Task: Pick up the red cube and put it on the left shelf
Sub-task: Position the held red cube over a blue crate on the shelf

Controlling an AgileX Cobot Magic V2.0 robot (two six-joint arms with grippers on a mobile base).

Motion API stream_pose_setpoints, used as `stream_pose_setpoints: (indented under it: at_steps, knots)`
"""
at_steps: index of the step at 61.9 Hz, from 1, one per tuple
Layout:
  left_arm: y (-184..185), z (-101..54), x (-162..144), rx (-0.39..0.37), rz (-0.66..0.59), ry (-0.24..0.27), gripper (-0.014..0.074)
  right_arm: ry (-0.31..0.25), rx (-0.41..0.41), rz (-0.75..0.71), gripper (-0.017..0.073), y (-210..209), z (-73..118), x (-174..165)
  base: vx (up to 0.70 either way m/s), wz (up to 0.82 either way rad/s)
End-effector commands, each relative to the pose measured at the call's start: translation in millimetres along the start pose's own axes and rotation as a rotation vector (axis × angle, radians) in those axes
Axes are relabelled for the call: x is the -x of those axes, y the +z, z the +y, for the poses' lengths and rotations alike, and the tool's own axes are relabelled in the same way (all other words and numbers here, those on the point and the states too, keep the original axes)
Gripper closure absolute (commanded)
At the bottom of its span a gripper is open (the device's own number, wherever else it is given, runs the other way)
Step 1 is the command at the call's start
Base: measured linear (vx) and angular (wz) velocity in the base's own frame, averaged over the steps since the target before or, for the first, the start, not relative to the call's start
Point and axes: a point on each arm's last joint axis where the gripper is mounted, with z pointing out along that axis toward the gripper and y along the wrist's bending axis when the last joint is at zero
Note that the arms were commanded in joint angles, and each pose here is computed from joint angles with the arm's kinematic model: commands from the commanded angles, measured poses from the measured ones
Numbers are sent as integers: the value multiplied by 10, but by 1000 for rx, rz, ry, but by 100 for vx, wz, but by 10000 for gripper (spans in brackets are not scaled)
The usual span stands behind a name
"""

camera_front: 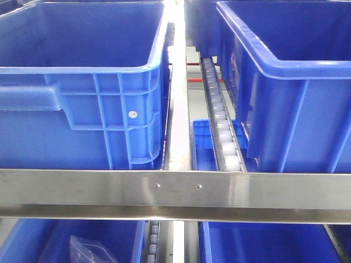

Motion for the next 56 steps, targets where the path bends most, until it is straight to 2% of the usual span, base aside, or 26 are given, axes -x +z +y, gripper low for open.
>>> stream_pose_setpoints:
  at_steps: [1,7,19,32,47,51,56]
  knots:
    - [7,-1,5,4,-64,-5,488,-27,43,-133,503,3,40,199,0,0]
    - [7,-1,5,4,-64,-5,488,-27,54,-148,503,60,51,319,0,0]
    - [7,-1,5,4,-64,-5,488,-29,39,-61,503,387,51,616,0,0]
    - [7,-1,5,4,-64,-5,488,-33,48,19,503,946,90,861,0,0]
    - [7,-1,5,4,-64,-5,488,-38,58,96,494,1673,146,976,0,0]
    - [7,-1,5,4,-64,-5,488,-38,58,106,447,1852,157,1011,0,0]
    - [7,-1,5,4,-64,-5,488,-39,56,115,311,2039,167,1047,0,0]
